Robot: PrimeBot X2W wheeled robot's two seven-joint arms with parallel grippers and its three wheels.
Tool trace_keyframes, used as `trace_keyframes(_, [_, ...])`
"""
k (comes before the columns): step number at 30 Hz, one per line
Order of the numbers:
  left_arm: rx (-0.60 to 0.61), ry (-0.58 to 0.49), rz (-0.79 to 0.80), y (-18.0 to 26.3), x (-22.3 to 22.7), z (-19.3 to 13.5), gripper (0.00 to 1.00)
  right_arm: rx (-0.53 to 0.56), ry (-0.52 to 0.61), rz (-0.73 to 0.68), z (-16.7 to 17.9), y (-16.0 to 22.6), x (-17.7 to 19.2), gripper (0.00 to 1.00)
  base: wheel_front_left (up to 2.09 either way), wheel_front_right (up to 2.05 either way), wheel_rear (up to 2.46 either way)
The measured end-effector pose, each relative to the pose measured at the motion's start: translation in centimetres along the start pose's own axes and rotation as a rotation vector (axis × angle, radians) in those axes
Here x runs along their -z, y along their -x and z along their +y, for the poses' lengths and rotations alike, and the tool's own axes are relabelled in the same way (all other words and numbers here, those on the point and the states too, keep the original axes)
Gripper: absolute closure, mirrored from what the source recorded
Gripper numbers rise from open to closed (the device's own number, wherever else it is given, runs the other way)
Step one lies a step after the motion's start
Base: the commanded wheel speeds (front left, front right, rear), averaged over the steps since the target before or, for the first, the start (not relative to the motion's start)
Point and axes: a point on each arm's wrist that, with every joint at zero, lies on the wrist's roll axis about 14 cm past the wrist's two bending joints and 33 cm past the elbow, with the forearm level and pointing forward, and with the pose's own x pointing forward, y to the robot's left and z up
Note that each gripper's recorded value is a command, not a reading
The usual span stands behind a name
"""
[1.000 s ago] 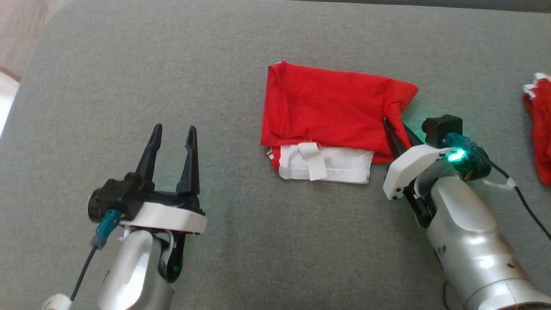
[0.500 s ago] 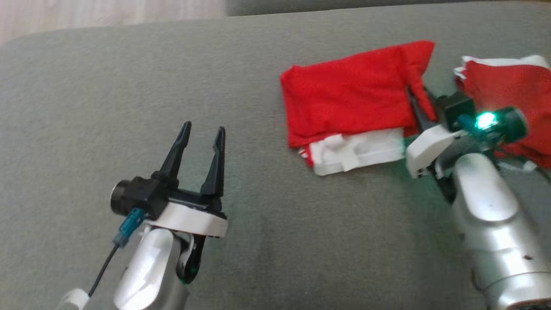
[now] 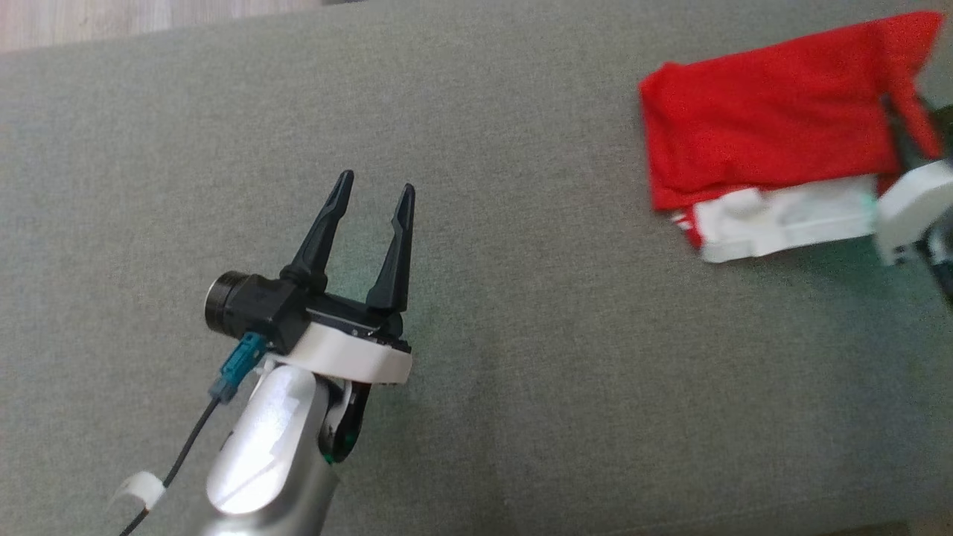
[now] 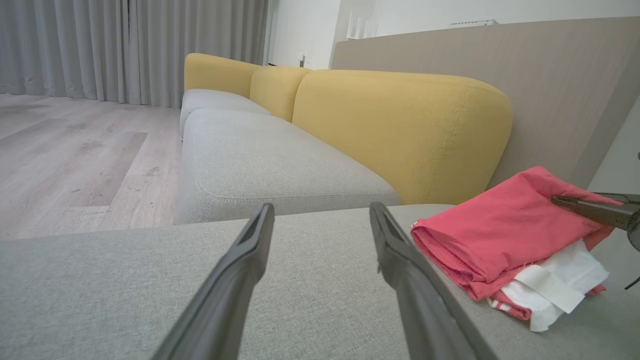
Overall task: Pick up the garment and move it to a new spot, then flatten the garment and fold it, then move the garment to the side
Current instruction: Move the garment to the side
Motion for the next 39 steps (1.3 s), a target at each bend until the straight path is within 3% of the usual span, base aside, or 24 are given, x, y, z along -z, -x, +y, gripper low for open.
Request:
trace_keyframes(6, [-0.015, 0.007, 0.015, -0.3, 0.8, 0.9, 0.0, 0.069, 0.001, 0.039, -4.0, -0.7, 0.9, 1.0, 0.0, 0.0, 0.0])
trace_keyframes(23, [-0.068, -0.002, 0.017, 0.4, 0.7, 2.9, 0.0, 0.161, -0.037, 0.206, -6.6, -0.8, 4.5, 1.0, 0.0, 0.0, 0.0])
trace_keyframes(24, [-0.065, -0.007, 0.017, 0.3, 0.7, 2.8, 0.0, 0.165, -0.037, 0.21, -6.6, -0.7, 4.6, 0.86, 0.0, 0.0, 0.0])
trace_keyframes(25, [-0.063, -0.008, 0.016, 0.3, 0.7, 2.8, 0.0, 0.171, -0.037, 0.206, -6.7, -0.5, 4.7, 0.0, 0.0, 0.0, 0.0])
trace_keyframes(31, [-0.062, -0.02, -0.007, 0.3, -0.4, 2.7, 0.0, 0.194, -0.045, 0.095, -6.7, 0.0, 2.4, 0.0, 0.0, 0.0, 0.0])
trace_keyframes(39, [-0.111, -0.039, -0.065, 1.8, -3.1, 3.4, 0.0, 0.179, -0.109, -0.175, -4.8, 1.1, -5.1, 0.0, 0.0, 0.0, 0.0])
